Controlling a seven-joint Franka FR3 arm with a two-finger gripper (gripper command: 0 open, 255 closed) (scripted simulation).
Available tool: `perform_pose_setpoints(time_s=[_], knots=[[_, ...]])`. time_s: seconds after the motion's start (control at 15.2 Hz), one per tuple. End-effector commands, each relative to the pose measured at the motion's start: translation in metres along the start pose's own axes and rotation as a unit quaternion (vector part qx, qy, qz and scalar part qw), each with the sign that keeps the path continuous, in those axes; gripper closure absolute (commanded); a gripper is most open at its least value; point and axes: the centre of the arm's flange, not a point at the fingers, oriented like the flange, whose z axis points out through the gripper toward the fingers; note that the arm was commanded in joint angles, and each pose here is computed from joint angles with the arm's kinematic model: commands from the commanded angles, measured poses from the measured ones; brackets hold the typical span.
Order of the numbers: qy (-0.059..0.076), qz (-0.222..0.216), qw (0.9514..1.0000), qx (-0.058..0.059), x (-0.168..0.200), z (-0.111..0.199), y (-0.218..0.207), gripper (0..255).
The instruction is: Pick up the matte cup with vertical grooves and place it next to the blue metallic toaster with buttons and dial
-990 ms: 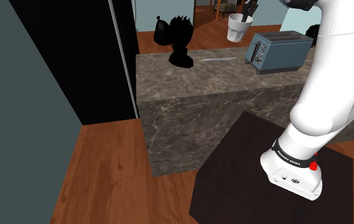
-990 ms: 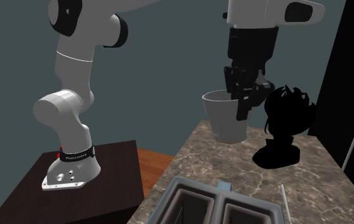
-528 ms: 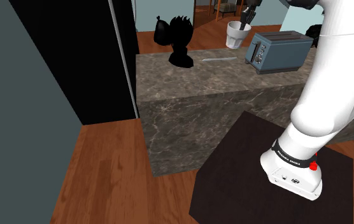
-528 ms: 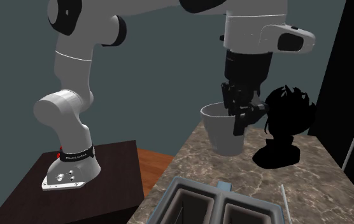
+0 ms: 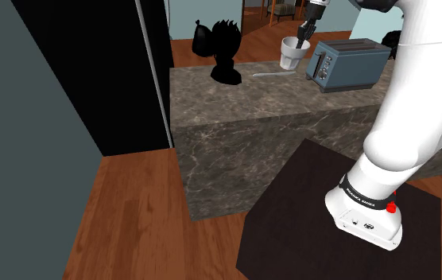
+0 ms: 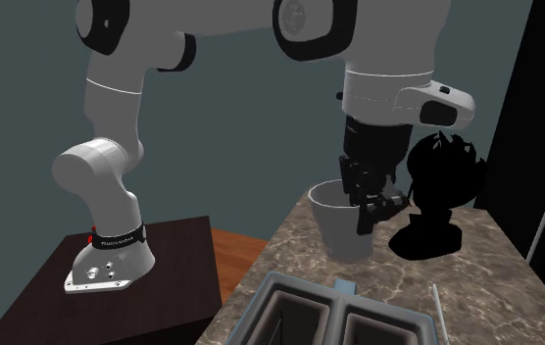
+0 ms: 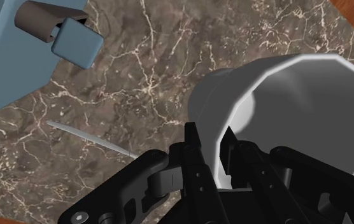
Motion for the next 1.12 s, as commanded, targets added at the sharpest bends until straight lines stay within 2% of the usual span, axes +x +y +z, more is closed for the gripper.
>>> perform_pose_setpoints(time_s=[0.0,1.06], knots=[[0.000,0.000,1.0000,0.000,-0.001,0.010,0.002,255],[0.000,0.000,1.0000,0.000,-0.007,0.093,0.016,255]])
